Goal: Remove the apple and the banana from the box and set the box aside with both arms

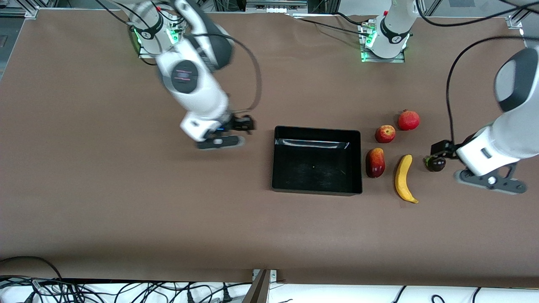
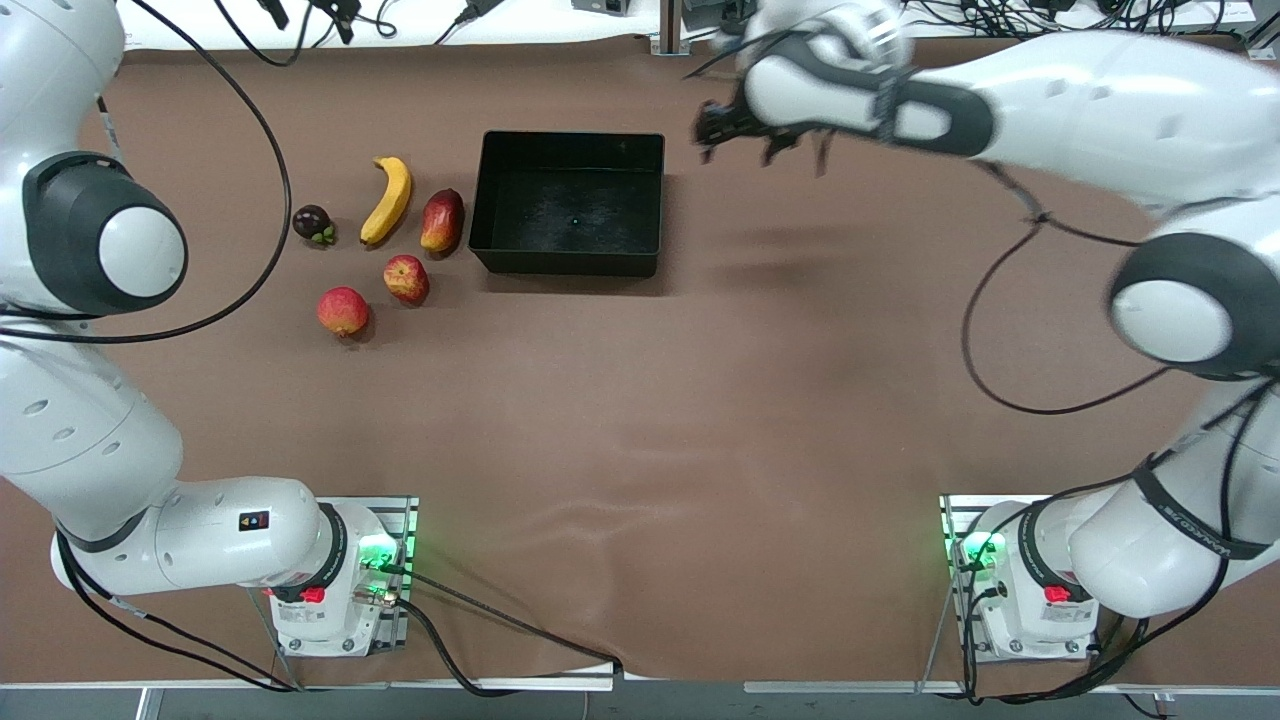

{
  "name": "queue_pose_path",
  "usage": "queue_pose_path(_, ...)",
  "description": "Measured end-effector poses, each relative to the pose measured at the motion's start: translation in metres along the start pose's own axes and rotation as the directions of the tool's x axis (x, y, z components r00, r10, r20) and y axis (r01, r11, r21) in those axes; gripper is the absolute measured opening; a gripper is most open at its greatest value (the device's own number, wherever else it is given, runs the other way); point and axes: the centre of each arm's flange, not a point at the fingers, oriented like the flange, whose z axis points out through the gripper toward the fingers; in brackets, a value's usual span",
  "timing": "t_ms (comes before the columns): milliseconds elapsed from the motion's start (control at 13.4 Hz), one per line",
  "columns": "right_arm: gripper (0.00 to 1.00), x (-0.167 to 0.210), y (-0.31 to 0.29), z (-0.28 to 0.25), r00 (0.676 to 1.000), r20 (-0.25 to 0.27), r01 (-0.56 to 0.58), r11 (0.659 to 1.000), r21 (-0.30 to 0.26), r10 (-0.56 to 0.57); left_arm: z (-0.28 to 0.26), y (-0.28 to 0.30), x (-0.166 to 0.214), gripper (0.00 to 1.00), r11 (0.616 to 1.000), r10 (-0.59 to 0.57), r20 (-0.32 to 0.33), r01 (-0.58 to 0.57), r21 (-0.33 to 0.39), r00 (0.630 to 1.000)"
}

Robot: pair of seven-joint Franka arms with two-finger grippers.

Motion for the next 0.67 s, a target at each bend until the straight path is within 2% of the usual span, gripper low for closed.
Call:
queue_pose_path(149,1.00,-0.007,-0.039,0.051,0.998,-0.044,-0.041,0.999,0.006,0.041,-0.028,0.014,-0.030,1.00,0.999,-0.038,-0.020,0.039,0.004,0.999)
queue_pose_path(374,1.00,-0.016,-0.054,0.113,0.997,-0.063,-0.044,0.999,-0.026,0.042,-0.034,0.013,-0.070,1.00,0.998,-0.064,-0.124,0.067,0.021,0.990)
queue_pose_path(598,0.99,-0.013,-0.048,0.131,0.997,-0.055,-0.063,0.997,-0.044,0.061,-0.016,0.011,-0.089,1.00,0.997,-0.075,-0.096,0.077,0.024,0.993)
queue_pose_path(672,0.95,-0.014,-0.047,0.137,0.996,-0.050,-0.080,0.996,-0.049,0.077,-0.013,0.011,-0.089,1.00,0.996,-0.079,-0.091,0.081,0.022,0.993)
